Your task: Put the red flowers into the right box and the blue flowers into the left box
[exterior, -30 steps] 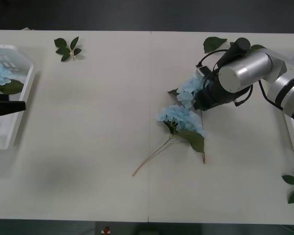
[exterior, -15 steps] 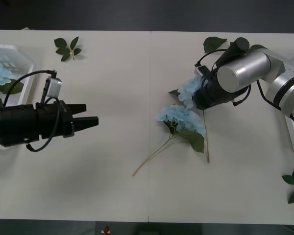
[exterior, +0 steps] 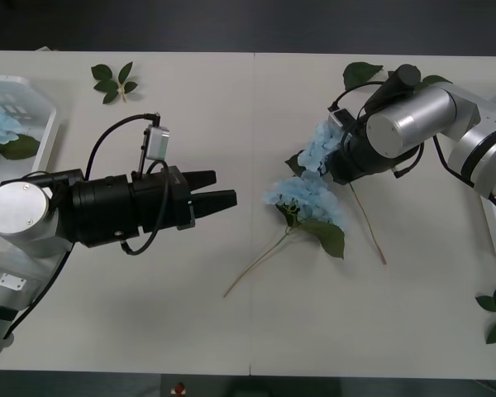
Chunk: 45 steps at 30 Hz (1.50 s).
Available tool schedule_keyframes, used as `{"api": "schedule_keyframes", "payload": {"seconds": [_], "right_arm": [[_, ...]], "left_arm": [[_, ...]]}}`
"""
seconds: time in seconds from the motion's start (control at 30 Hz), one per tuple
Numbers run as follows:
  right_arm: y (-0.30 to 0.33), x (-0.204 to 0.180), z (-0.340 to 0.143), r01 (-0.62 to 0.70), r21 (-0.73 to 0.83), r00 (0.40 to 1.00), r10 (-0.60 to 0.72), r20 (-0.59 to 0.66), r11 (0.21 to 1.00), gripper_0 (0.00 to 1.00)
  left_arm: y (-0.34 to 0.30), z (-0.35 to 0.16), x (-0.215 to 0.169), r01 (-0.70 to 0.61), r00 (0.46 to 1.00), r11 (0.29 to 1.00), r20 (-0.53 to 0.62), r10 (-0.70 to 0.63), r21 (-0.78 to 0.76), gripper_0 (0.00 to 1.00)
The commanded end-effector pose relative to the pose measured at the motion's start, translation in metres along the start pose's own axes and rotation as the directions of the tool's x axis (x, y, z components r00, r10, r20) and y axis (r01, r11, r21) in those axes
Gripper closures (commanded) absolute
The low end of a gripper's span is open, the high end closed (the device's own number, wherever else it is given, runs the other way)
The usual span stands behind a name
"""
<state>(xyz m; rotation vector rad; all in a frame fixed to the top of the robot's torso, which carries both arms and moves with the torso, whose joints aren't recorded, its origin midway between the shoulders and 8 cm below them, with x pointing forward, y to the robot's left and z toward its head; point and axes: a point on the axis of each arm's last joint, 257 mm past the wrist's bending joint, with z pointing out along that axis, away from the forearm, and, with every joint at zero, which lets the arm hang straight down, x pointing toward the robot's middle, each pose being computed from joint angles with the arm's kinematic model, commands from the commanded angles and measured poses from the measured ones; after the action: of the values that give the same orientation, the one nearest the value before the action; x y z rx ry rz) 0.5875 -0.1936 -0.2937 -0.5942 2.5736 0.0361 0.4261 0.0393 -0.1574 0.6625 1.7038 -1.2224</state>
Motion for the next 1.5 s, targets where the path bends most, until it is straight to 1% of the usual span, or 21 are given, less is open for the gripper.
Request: {"api": "schedule_keyframes", "payload": {"seconds": [0.03, 0.1, 0.23, 0.43, 0.57, 0.7, 0.8, 0.93, 1.07, 1.13, 1.23, 1.3, 1.5], "right_arm": [[0.012, -0.016, -0.006, 0.007, -0.032, 0.999, -0.006, 0.034, 0.999, 1.0], [0.011, -0.02, -0.013, -0.022, -0.048, 0.999, 0.024, 0.033, 0.999, 1.0], [0.006, -0.041, -0.045, -0.142, -0.143, 0.988, 0.15, 0.044, 0.979, 1.0], [0.008, -0.082, -0.108, -0.163, -0.339, 0.969, 0.215, 0.122, 0.927, 1.0], [0.017, -0.111, -0.148, -0.083, -0.455, 0.952, 0.205, 0.225, 0.887, 1.0], [0.027, -0.134, -0.18, 0.028, -0.517, 0.925, 0.174, 0.338, 0.856, 1.0], [0.046, -0.152, -0.202, 0.129, -0.556, 0.892, 0.148, 0.426, 0.821, 1.0], [0.077, -0.171, -0.224, 0.237, -0.595, 0.847, 0.136, 0.513, 0.768, 1.0], [0.112, -0.19, -0.247, 0.328, -0.633, 0.794, 0.159, 0.587, 0.702, 1.0], [0.128, -0.197, -0.258, 0.355, -0.658, 0.772, 0.188, 0.607, 0.664, 1.0], [0.15, -0.202, -0.269, 0.374, -0.701, 0.759, 0.233, 0.607, 0.607, 1.0], [0.16, -0.205, -0.274, 0.386, -0.714, 0.752, 0.25, 0.61, 0.584, 1.0], [0.175, -0.214, -0.275, 0.389, -0.726, 0.735, 0.285, 0.616, 0.566, 1.0]], "left_arm": [[-0.007, 0.012, -0.013, -0.062, 0.998, 0.998, 0.022, 0.062, 0.005, 0.0], [-0.008, 0.017, -0.012, -0.056, 0.998, 0.998, 0.026, 0.056, 0.004, 0.0], [-0.004, 0.021, -0.006, -0.039, 0.999, 0.999, 0.025, 0.039, -0.006, 0.0], [-0.001, 0.025, -0.01, -0.032, 0.999, 0.999, 0.04, 0.032, -0.013, 0.0], [0.003, 0.027, -0.015, -0.032, 0.998, 0.999, 0.05, 0.033, -0.022, 0.0], [0.003, 0.029, -0.022, -0.035, 0.997, 0.999, 0.063, 0.037, -0.026, 0.0], [0.003, 0.032, -0.029, -0.04, 0.996, 0.999, 0.078, 0.042, -0.029, 0.0], [0.003, 0.046, -0.039, -0.06, 0.993, 0.997, 0.099, 0.064, -0.04, 0.0], [0.008, 0.064, -0.054, -0.064, 0.988, 0.996, 0.136, 0.072, -0.061, 0.0], [0.008, 0.072, -0.061, -0.062, 0.986, 0.996, 0.153, 0.071, -0.063, 0.0], [0.007, 0.081, -0.07, -0.069, 0.982, 0.995, 0.169, 0.079, -0.067, 0.0], [0.006, 0.086, -0.074, -0.063, 0.981, 0.996, 0.182, 0.073, -0.064, 0.0], [0.004, 0.096, -0.087, -0.057, 0.976, 0.997, 0.209, 0.069, -0.06, 0.0]]}}
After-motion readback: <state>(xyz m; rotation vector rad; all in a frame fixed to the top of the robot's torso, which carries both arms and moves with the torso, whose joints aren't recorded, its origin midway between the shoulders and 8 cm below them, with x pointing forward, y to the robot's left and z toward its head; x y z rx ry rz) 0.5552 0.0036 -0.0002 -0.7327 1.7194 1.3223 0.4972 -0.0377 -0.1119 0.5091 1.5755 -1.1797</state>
